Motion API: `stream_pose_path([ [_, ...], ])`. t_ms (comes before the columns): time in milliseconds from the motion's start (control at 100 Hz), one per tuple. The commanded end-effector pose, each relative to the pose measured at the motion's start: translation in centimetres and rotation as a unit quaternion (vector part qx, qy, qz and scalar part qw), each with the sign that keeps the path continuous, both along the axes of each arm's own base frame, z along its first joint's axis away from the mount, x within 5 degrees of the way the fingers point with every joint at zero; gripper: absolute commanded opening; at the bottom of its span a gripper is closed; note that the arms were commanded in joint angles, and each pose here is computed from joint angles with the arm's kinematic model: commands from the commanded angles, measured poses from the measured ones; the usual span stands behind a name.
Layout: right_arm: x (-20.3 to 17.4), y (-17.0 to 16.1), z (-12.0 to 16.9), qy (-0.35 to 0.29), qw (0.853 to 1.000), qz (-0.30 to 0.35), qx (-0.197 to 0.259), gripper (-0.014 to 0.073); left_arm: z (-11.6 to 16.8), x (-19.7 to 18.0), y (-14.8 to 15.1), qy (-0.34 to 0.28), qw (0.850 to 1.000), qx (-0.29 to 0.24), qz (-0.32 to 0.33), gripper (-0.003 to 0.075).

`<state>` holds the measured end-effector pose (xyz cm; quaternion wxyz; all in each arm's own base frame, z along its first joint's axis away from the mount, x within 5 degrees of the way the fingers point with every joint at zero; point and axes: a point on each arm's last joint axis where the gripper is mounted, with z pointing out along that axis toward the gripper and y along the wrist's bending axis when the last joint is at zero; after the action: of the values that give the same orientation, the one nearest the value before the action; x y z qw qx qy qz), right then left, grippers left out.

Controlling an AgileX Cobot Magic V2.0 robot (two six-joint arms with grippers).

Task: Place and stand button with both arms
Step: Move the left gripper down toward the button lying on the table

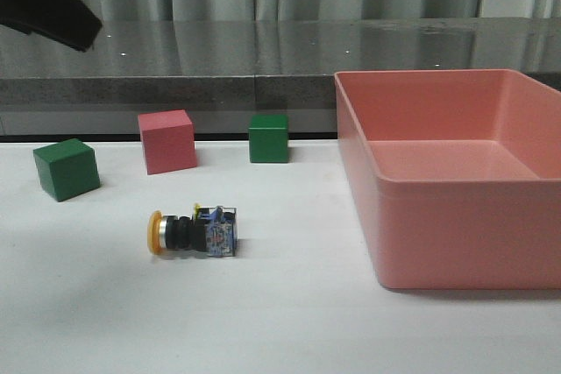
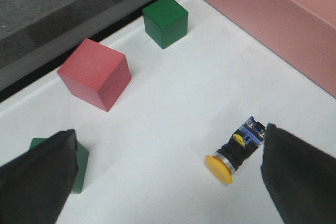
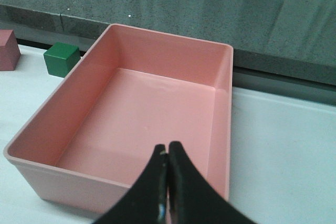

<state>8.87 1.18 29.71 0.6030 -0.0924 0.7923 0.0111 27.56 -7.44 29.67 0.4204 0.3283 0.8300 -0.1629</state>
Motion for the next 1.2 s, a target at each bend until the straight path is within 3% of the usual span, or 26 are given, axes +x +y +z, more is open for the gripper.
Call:
stream_pose_path([
  [0,0.2,-0.2,1.4,-0.043,0.999,-0.012,0.008,-0.0060,1.1,0.8,-1.0,-0.047,0.998,-0.024,-0.040,0.0645],
  [180,0.2,-0.2,1.4,-0.043,0.999,-0.012,0.008,-0.0060,-0.8,1.8,-2.6,-0.105,0.975,-0.039,-0.192,0.0638],
  [340,0.2,-0.2,1.3,-0.043,0.999,-0.012,0.008,-0.0060,-3.6,3.0,-2.9,-0.111,0.956,-0.072,-0.261,0.0638],
  [570,0.2,-0.2,1.3,-0.043,0.999,-0.012,0.008,-0.0060,-7.7,4.5,-2.3,-0.080,0.943,-0.118,-0.301,0.0638],
  [750,0.2,-0.2,1.3,-0.043,0.999,-0.012,0.008,-0.0060,-10.2,5.1,-2.3,-0.043,0.945,-0.129,-0.297,0.0638],
  [940,0.2,-0.2,1.3,-0.043,0.999,-0.012,0.008,-0.0060,-10.7,4.9,-2.5,-0.029,0.936,-0.156,-0.315,0.0638],
  [1190,0.2,-0.2,1.3,-0.043,0.999,-0.012,0.008,-0.0060,-10.8,5.0,-2.5,-0.032,0.939,-0.149,-0.307,0.0638],
])
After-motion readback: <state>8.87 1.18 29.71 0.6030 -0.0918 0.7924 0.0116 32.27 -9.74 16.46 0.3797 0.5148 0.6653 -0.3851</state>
